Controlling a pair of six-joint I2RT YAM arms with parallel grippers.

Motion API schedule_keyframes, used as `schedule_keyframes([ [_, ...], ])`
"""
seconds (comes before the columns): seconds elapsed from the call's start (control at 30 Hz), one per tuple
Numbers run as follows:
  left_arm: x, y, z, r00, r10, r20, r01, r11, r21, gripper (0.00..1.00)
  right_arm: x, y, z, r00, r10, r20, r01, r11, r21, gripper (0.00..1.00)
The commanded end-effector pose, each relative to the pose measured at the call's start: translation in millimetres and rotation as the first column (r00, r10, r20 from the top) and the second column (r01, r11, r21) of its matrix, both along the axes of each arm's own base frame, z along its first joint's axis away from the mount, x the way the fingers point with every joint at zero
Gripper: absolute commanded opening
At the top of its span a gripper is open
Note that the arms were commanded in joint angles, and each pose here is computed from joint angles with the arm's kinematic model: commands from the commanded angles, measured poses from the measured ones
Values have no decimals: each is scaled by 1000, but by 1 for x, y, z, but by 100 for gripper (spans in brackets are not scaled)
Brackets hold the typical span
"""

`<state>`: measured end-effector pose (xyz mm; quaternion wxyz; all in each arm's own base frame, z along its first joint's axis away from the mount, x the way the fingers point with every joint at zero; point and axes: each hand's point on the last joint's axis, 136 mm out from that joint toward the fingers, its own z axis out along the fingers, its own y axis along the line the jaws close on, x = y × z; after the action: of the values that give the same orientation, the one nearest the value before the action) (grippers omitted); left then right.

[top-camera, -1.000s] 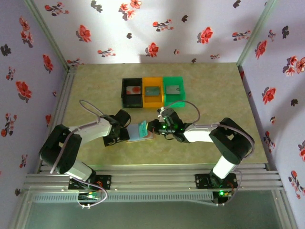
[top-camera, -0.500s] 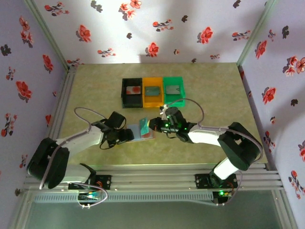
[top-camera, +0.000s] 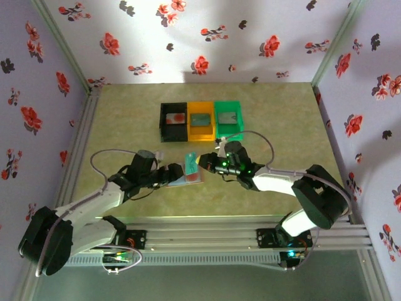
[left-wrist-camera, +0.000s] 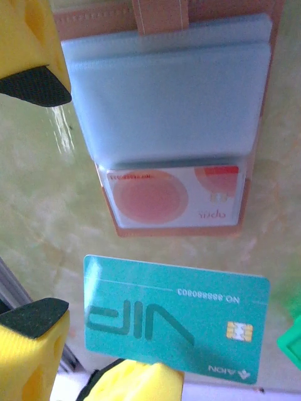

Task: Take the credit cards out of the card holder

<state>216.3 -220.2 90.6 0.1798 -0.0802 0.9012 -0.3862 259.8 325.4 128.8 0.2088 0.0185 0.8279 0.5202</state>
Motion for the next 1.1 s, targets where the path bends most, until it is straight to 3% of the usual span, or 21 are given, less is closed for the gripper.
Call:
schedule_keyframes([
  [0.0,10,-18,31,997,4,76,8,988,-157,85,1,1,24,1000,-4,20,2,995,104,0],
  [0.23,21,-28,57,987,51,150,-2,952,-307,85,0,1,31,1000,-3,16,1,989,150,0],
  [0.67,26,-42,70,984,46,171,30,909,-416,78,1,5,37,1000,0,7,-2,982,189,0],
  [1.07,27,-46,73,983,55,176,35,881,-471,57,0,5,33,1000,3,-5,-2,981,194,0],
])
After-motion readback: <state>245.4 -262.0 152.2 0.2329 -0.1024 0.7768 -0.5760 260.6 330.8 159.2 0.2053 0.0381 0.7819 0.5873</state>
